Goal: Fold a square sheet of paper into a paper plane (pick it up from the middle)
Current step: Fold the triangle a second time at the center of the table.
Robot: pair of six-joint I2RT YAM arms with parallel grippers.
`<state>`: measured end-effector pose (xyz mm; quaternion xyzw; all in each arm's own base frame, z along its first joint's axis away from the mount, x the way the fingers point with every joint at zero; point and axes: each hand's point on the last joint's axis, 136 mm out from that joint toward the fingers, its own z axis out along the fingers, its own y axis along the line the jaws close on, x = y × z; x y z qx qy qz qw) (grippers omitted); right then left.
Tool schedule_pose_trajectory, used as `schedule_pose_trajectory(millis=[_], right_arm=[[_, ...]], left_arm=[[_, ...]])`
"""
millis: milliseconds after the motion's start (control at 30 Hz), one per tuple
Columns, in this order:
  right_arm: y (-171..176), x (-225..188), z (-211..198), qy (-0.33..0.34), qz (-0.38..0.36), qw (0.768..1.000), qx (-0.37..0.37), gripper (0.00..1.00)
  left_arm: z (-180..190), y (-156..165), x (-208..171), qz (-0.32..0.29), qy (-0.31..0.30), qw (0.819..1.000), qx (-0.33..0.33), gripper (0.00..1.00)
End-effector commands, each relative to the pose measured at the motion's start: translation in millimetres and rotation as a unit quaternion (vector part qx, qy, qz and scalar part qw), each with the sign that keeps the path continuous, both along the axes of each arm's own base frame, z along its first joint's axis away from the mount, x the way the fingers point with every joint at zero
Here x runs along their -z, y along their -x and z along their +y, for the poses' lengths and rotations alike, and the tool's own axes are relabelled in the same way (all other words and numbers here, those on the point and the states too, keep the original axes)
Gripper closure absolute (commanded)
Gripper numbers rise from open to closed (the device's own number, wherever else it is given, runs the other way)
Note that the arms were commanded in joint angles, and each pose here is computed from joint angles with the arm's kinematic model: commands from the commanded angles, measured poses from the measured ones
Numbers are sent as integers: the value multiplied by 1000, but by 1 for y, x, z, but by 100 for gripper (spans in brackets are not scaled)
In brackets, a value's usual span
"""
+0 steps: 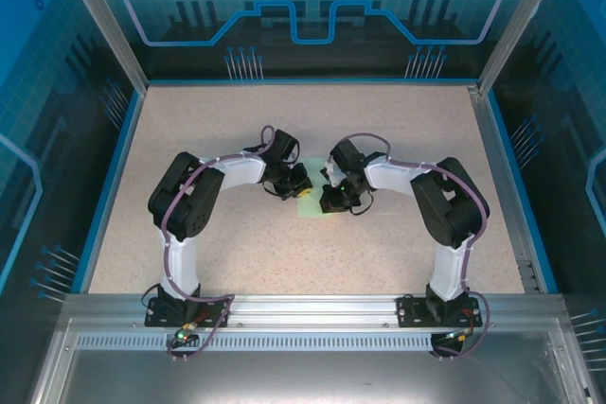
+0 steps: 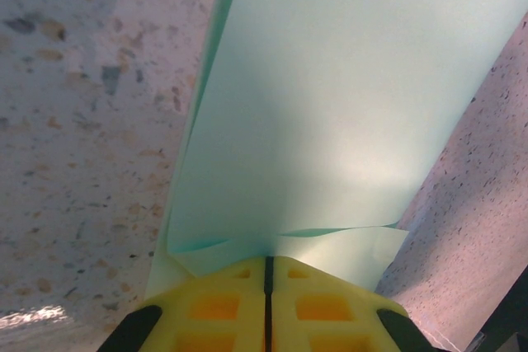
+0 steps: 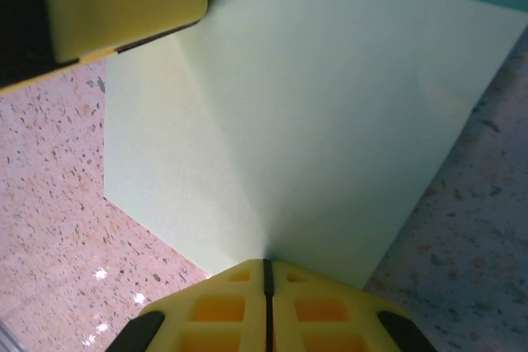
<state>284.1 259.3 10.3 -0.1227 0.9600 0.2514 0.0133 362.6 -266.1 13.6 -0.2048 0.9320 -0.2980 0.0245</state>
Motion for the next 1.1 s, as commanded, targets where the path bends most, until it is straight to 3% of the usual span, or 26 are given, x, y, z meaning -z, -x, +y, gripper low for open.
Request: schedule_pose_trajectory(millis=[0,700,967,1067], right_arm=[[24,20,-27,34,48,998,8,92],[50,12,-45,-78,93,992,46,91],[19,-43,-28,-104,10,994,43,91],[5,-45,-15,-94,-6,995,38,91]], left_arm=[[28,31,43,75,-79,994,-12,92],[28,33,48,80,-80,994,-9,92],[22,30,44,73,-66,995,-5,92],[22,30,43,72,-65,995,-4,92]])
